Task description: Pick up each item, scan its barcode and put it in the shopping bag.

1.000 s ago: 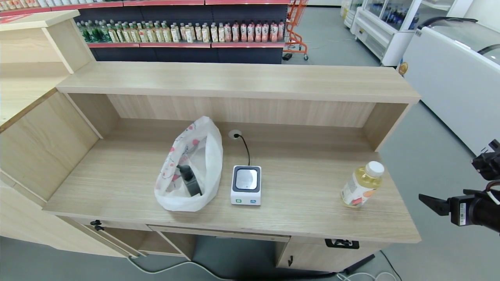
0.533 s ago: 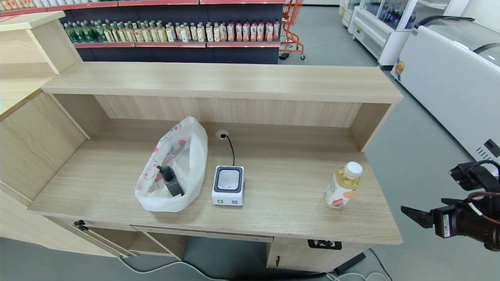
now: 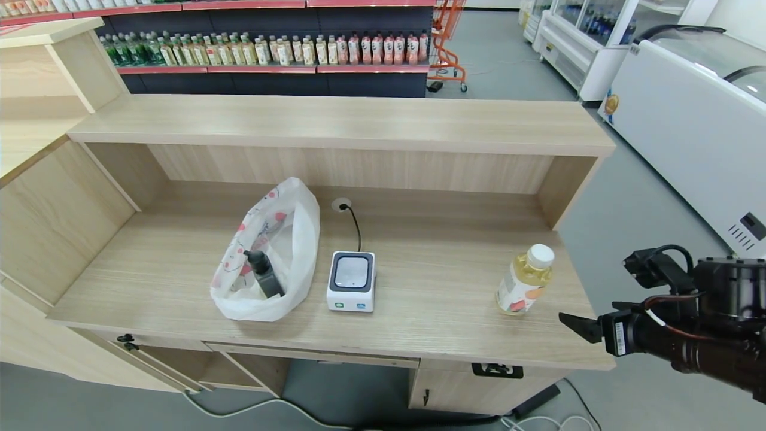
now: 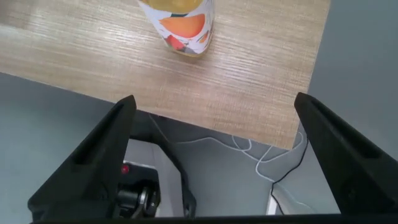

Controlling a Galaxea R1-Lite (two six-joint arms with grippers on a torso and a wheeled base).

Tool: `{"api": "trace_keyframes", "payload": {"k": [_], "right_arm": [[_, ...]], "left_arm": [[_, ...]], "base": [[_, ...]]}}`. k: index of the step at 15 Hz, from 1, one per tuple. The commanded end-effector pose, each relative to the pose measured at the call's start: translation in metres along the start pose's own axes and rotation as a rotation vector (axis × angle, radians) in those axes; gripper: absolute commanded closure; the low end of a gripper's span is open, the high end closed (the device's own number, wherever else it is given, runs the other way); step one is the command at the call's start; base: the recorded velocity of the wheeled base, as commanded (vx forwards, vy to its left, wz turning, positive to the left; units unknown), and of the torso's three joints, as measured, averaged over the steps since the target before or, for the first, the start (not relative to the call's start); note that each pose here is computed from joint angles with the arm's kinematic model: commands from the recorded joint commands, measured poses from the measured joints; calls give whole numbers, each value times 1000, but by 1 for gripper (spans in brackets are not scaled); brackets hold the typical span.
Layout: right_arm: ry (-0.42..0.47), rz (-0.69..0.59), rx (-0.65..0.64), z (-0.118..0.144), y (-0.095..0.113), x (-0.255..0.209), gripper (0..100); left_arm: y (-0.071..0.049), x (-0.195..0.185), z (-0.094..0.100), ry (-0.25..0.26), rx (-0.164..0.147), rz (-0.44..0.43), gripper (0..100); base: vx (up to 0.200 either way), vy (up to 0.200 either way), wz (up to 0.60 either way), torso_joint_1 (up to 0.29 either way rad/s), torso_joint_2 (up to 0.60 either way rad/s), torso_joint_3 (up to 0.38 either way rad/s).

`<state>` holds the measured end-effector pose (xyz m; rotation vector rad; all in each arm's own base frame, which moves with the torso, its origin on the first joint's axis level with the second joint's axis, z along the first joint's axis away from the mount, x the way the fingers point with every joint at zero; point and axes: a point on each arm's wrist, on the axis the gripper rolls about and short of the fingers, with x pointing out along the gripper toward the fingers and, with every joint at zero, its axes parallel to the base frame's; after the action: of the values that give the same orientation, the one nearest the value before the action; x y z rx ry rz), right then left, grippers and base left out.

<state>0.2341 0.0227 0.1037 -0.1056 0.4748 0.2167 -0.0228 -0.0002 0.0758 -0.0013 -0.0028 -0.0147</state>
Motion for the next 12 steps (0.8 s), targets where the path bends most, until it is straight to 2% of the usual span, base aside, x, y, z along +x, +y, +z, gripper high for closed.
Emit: {"api": "trace_keyframes", "payload": {"k": [1,3,9,12], "right_arm": [[36,-12,4,-11,8,21,0],[15,-47,3,-14,8,32,0],[5,9,35,-25,26,57,0],[-45,23,16,-26,32,69,0]], "left_arm": [[0,0,0,1,0,-1,0],[0,0,0,1,0,-1,0],[0,0,0,1,0,-1,0],[0,0,0,1,0,-1,0]], "base": [[0,0,0,0,0,0],[0,0,0,0,0,0],[0,0,0,0,0,0],[0,0,0,0,0,0]]}}
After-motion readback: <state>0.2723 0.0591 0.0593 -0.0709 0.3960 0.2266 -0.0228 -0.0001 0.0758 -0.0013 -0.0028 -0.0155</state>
